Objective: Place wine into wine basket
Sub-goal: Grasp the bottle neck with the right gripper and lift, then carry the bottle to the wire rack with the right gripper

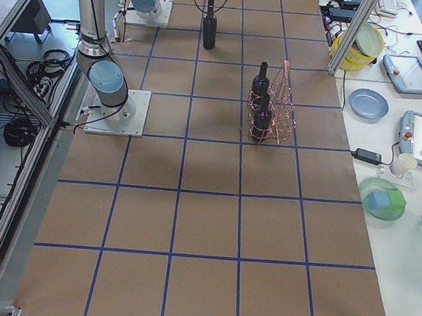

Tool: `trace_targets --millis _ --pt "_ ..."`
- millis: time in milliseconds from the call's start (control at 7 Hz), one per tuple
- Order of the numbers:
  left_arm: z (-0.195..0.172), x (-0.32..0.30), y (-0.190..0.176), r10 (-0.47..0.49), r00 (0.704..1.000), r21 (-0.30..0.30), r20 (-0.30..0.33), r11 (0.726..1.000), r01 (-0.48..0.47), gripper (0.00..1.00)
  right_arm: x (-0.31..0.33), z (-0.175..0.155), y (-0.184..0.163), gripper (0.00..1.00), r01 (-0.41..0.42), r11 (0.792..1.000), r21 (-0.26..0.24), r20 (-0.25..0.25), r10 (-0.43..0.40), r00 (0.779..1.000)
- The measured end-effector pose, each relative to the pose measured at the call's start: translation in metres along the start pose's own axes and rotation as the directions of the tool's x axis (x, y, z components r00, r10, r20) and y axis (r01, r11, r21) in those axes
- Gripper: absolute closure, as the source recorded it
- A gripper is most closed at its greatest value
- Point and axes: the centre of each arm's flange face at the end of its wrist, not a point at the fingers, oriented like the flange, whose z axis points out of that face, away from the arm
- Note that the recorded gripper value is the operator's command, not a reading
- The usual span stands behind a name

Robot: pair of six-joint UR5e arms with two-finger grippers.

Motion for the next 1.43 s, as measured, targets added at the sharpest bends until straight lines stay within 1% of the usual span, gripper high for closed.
trace_targets --millis 143,429,571,714,1000,1143,1286,1429 --pt "0.000 -0.003 0.000 -0.005 1.000 -0.002 0.008 1.000 0.005 0.00 0.000 0.000 0.000 0.95 0.000 1.000 -0.001 0.001 0.000 1.000" --pt "0.000 -0.005 -0.001 -0.008 1.000 -0.002 0.013 1.000 0.008 0.00 0.000 -0.002 0.000 0.96 0.004 1.000 0.002 0.003 -0.004 1.000" --pt "0.000 -0.005 -0.001 -0.008 1.000 -0.002 0.011 1.000 0.008 0.00 0.002 -0.008 -0.002 0.96 0.013 1.000 0.013 0.007 -0.013 1.000" --pt "0.000 -0.005 0.000 -0.008 1.000 -0.004 0.008 1.000 0.008 0.00 0.009 -0.020 -0.004 0.97 0.016 0.999 0.028 0.012 -0.017 1.000" --pt "0.000 -0.005 0.000 -0.009 1.000 -0.004 0.006 1.000 0.009 0.00 0.033 -0.046 -0.013 0.96 0.010 0.999 0.044 0.016 -0.011 1.000" --pt "0.000 -0.004 0.000 -0.009 1.000 -0.004 0.005 1.000 0.009 0.00 0.054 -0.063 -0.022 0.96 -0.009 0.998 0.056 0.025 0.008 1.000" --pt "0.001 -0.004 0.000 -0.008 1.000 -0.005 0.004 1.000 0.008 0.00 0.080 -0.081 -0.034 1.00 -0.035 0.997 0.071 0.038 0.032 0.999" --pt "0.001 -0.002 0.000 -0.008 1.000 -0.005 0.003 1.000 0.008 0.00 0.105 -0.099 -0.043 1.00 -0.043 0.996 0.081 0.041 0.040 0.998"
